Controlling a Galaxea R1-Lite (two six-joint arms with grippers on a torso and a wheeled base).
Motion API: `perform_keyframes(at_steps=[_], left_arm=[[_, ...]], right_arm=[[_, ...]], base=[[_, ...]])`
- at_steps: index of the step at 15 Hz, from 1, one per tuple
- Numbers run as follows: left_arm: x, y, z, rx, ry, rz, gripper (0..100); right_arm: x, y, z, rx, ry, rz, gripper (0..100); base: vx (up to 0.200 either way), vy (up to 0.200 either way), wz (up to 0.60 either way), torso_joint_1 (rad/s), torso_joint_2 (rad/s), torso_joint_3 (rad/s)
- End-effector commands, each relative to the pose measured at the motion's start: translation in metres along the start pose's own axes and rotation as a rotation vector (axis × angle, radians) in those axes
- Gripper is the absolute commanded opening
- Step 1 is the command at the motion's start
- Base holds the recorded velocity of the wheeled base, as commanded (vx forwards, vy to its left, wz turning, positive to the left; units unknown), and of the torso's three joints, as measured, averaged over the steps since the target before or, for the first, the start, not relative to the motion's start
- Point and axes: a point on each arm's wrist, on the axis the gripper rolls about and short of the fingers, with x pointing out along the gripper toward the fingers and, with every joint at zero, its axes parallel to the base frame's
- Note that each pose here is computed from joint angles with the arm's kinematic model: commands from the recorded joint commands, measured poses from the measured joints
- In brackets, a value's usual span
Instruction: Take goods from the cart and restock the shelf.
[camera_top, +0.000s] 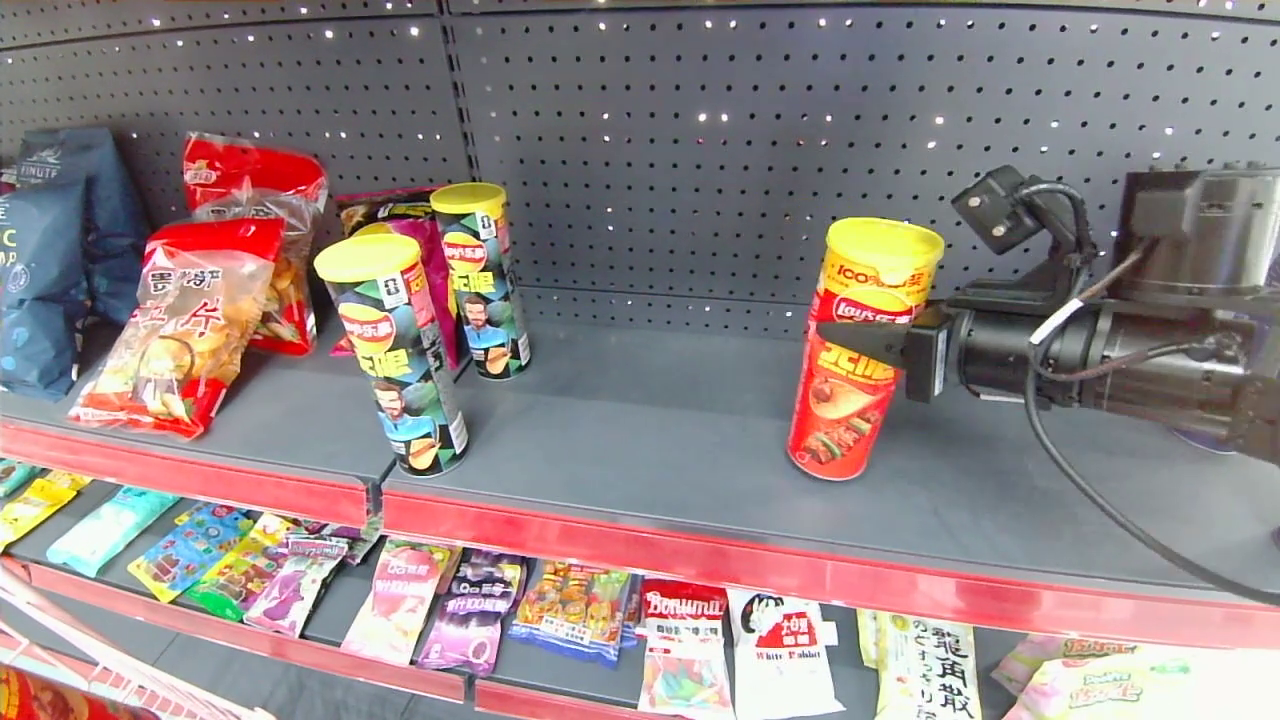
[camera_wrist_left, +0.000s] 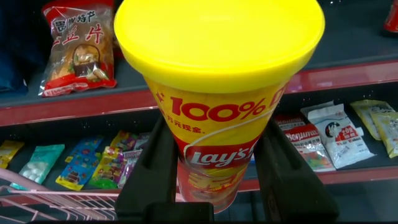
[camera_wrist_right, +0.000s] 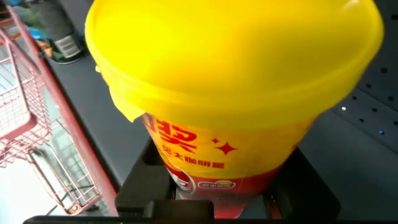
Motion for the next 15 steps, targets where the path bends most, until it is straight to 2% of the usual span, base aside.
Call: perform_keyframes(at_steps=[1, 6, 12, 15], left_arm=[[0.001, 0.0, -0.001, 0.0, 0.005, -0.001, 0], [0.0, 0.0, -0.001, 0.0, -0.001, 0.0, 0], [-0.001, 0.0, -0.001, 0.0, -0.002, 0.002, 0], [-0.001, 0.0, -0.003, 0.001, 0.0, 0.001, 0]], right_arm=[[-0.017, 0.008, 0.005, -0.012, -0.03, 0.007, 0], [-0.013, 0.027, -0.007, -0.016, 0.008, 0.076, 0], [0.002, 0.031, -0.016, -0.032, -0.022, 0.073, 0], [-0.002, 0.038, -0.027, -0.03, 0.013, 0.09, 0]], base=[[0.0, 0.0, 0.0, 0.0, 0.0, 0.0], [0.0, 0.0, 0.0, 0.0, 0.0, 0.0], [0.0, 0.0, 0.0, 0.0, 0.0, 0.0], [0.0, 0.0, 0.0, 0.0, 0.0, 0.0]])
